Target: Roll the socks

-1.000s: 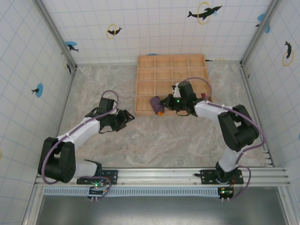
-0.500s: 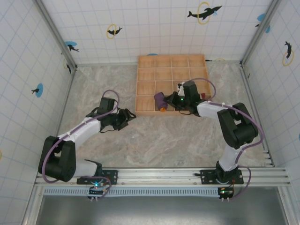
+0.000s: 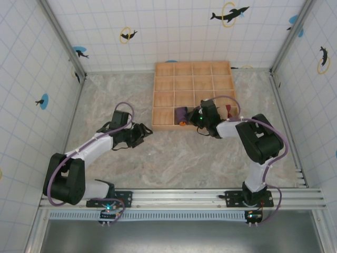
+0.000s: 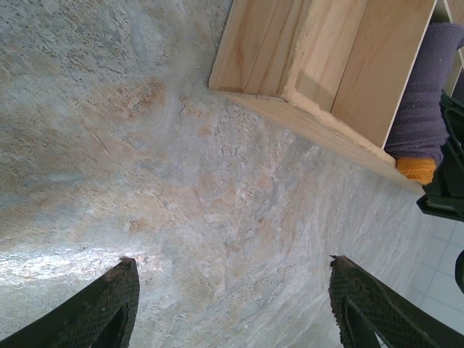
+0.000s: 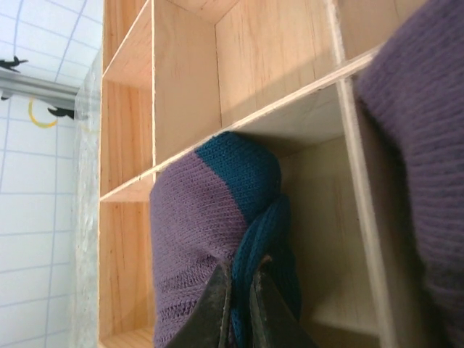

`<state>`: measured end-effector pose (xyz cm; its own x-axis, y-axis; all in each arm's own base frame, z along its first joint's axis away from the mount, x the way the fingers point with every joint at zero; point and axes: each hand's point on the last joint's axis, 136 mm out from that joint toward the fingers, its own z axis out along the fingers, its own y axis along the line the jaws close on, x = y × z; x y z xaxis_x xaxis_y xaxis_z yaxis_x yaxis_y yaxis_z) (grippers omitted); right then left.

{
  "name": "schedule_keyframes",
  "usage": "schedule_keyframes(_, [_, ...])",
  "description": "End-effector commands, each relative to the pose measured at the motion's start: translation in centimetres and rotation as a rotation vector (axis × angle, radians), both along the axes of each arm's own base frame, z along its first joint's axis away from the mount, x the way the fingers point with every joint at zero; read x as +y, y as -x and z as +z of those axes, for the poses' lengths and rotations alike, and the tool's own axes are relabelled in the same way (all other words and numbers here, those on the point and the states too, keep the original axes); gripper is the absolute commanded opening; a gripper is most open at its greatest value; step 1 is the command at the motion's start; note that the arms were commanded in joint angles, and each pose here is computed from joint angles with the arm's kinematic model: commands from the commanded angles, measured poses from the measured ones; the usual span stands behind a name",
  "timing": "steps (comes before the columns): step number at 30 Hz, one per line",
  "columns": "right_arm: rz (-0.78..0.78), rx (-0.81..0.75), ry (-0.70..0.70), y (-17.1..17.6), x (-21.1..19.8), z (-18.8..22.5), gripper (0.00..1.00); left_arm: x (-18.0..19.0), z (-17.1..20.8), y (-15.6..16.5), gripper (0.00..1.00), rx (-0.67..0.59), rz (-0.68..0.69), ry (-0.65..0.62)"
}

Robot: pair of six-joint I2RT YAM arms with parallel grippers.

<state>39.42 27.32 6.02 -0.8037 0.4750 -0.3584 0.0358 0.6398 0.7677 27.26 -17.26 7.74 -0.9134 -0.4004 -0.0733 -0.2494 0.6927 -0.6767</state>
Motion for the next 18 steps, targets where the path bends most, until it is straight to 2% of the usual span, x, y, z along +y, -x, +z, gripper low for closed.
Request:
schedule_keyframes(1, [-0.069,-0.044,0.050,-0.5,0.1,-0.9,0.00,0.0,0.1,0.4,0.70,-0.003,-0.001,-0.002])
schedule_keyframes(11, [-0.032,-0.032,0.258,0.4,0.9,-4.4,0.04,0.2,-0.2,0.5,0.70,-0.005,-0.005,-0.017])
schedule_keyframes(14, [-0.016,-0.003,0.354,0.8,0.3,-5.9,0.10,0.2,-0.2,0.5,0.70,-0.004,-0.009,-0.019])
schedule_keyframes(18, [0.016,0.007,0.336,1.6,0.3,-5.5,0.25,0.0,-0.2,0.5,0.70,-0.002,-0.013,-0.013])
